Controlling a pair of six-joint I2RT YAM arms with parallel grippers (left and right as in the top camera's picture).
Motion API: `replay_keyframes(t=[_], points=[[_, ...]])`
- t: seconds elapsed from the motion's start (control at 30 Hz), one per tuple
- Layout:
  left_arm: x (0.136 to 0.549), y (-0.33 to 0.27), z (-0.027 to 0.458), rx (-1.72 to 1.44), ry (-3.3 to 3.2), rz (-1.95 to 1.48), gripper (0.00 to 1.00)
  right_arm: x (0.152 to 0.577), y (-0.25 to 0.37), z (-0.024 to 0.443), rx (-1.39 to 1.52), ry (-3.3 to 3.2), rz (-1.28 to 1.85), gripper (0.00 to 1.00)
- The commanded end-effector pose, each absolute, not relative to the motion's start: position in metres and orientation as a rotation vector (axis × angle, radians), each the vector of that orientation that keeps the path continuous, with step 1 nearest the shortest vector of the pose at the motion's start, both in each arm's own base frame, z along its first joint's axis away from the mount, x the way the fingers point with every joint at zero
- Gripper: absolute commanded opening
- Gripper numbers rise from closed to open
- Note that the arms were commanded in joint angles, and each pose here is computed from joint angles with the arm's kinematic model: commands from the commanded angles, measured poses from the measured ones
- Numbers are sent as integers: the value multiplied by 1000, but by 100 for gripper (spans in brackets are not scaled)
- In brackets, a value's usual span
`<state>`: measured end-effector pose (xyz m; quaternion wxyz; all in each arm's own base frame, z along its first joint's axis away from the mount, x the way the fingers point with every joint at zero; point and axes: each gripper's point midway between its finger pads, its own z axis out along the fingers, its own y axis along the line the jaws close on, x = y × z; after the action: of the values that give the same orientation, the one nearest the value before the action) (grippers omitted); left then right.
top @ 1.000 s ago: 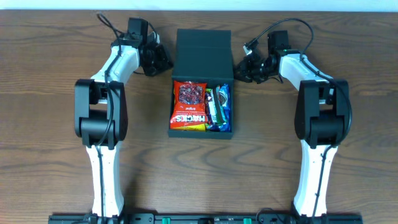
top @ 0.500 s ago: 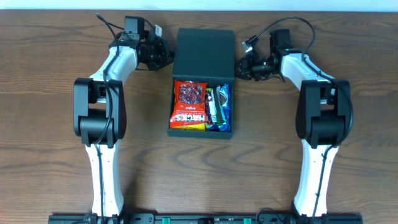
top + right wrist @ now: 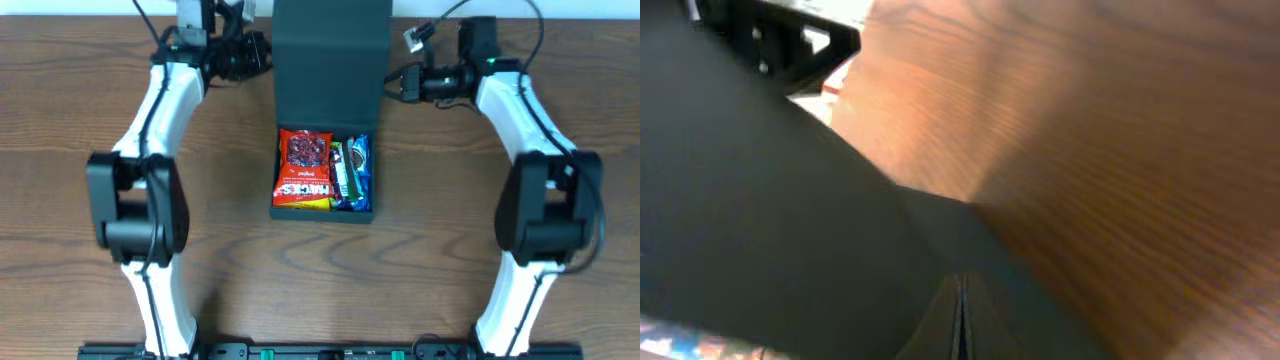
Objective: Pack container
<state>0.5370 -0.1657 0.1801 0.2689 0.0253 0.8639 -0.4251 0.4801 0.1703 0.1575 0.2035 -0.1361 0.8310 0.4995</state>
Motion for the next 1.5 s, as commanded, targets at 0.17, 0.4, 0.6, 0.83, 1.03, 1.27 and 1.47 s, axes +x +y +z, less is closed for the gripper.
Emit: replay_keyframes(t=[0.17, 0.4, 0.6, 0.83, 1.03, 1.27, 1.47], points=[[474, -164, 257, 519, 2213, -999, 6, 417, 163, 212, -752, 2302, 1135, 2], [458, -129, 267, 447, 2320, -683, 6, 413, 142, 230, -752, 2344, 880, 2], [442, -126, 263, 424, 2388, -694, 6, 418, 135, 239, -679, 2353, 825, 2], [417, -124, 250, 318, 2530, -754, 6, 424, 134, 242, -586, 2371, 837, 2], [370, -112, 257, 332, 2648, -620, 6, 385, 133, 240, -581, 2492, 891, 2], [297, -129, 280, 489, 2588, -600, 6, 314, 134, 256, -654, 2537, 913, 2], [208, -123, 259, 525, 2557, -650, 6, 233, 141, 246, -677, 2503, 921, 2]])
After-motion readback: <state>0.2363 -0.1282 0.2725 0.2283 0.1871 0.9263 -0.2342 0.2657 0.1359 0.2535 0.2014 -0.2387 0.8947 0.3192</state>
